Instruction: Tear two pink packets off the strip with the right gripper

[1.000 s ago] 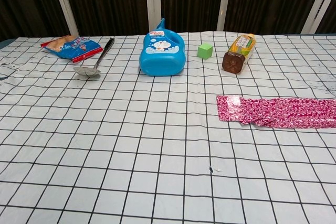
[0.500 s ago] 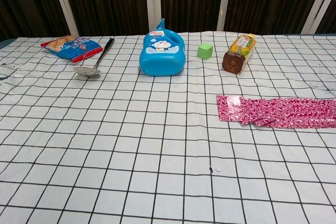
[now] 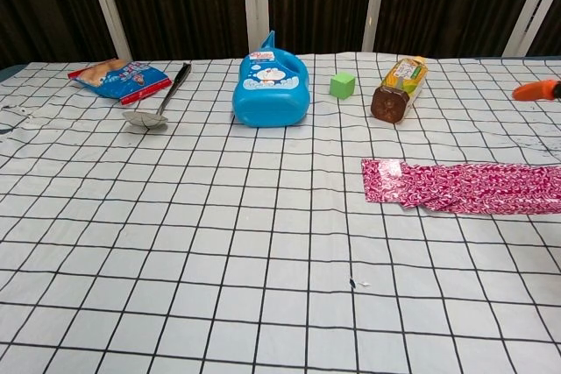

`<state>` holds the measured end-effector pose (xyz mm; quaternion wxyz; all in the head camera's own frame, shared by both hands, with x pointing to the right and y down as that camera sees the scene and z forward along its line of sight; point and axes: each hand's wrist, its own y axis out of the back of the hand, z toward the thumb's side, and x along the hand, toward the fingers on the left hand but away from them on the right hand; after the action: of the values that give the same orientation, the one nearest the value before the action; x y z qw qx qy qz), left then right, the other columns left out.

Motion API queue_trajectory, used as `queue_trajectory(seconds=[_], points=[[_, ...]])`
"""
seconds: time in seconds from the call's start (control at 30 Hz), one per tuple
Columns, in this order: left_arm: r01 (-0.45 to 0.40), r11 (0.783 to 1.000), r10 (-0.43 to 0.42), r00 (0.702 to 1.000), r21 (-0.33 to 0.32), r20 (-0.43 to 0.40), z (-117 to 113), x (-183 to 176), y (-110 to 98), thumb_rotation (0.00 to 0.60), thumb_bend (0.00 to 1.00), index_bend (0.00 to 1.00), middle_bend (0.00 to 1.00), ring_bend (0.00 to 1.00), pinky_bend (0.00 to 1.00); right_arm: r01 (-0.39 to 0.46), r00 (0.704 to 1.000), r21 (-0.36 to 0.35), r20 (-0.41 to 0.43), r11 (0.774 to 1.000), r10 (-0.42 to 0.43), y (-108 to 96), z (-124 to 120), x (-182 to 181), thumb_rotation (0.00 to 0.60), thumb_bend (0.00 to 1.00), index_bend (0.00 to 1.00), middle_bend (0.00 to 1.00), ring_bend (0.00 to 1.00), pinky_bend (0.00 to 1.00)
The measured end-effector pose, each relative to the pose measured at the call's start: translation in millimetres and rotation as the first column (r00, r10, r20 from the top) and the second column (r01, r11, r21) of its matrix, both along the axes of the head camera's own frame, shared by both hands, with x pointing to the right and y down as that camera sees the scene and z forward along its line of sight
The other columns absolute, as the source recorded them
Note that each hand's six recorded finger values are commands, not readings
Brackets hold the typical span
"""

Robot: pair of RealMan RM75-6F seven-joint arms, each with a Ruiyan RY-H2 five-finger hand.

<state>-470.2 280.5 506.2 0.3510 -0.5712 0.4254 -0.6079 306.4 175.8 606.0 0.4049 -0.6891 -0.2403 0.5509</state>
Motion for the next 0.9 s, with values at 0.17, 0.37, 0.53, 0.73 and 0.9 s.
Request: queue_trajectory(seconds=[0.17,0.37,0.53,0.73,0.9], points=[[0.005,1.0,-0.005,1.0,-0.003,0.0,0.5,-1.7,-0.8,0.6,0.28,0.13,0.0,0.0,0.08,0.036,0.999,-0.032,-0.001,0.999,-0.036,-4.8,17.2,-29.0,0.6,0.67,0.21,0.81,0.85,0.68],[0.012,1.0,-0.012,1.0,-0.003,-0.005,0.3,-4.0,-2.5,0.6,0.28,0.13,0.0,0.0,0.08,0.093,0.995,-0.076,-0.033,0.993,-0.096,-6.0,40.3,-62.0,0.6,0.78,0.22,0.84,0.87,0.7],[0.021,1.0,-0.021,1.0,-0.002,-0.007,-0.1,-6.7,-3.7,0.6,0.27,0.13,0.0,0.0,0.08,0.114,0.991,-0.11,-0.051,0.987,-0.121,-7.2,56.5,-86.9,0.6,0.78,0.22,0.84,0.88,0.71],[0.025,1.0,-0.025,1.0,-0.008,-0.005,1.4,-7.9,-5.0,0.6,0.28,0.13,0.0,0.0,0.08,0.115,0.99,-0.15,-0.058,0.982,-0.125,-5.2,70.8,-107.2,0.6,0.8,0.22,0.85,0.88,0.71],[0.025,1.0,-0.025,1.0,-0.005,-0.004,0.9,-7.6,-4.8,0.6,0.28,0.13,0.0,0.0,0.08,0.104,0.99,-0.176,-0.078,0.979,-0.119,-5.7,82.2,-115.3,0.6,0.8,0.21,0.85,0.88,0.71]])
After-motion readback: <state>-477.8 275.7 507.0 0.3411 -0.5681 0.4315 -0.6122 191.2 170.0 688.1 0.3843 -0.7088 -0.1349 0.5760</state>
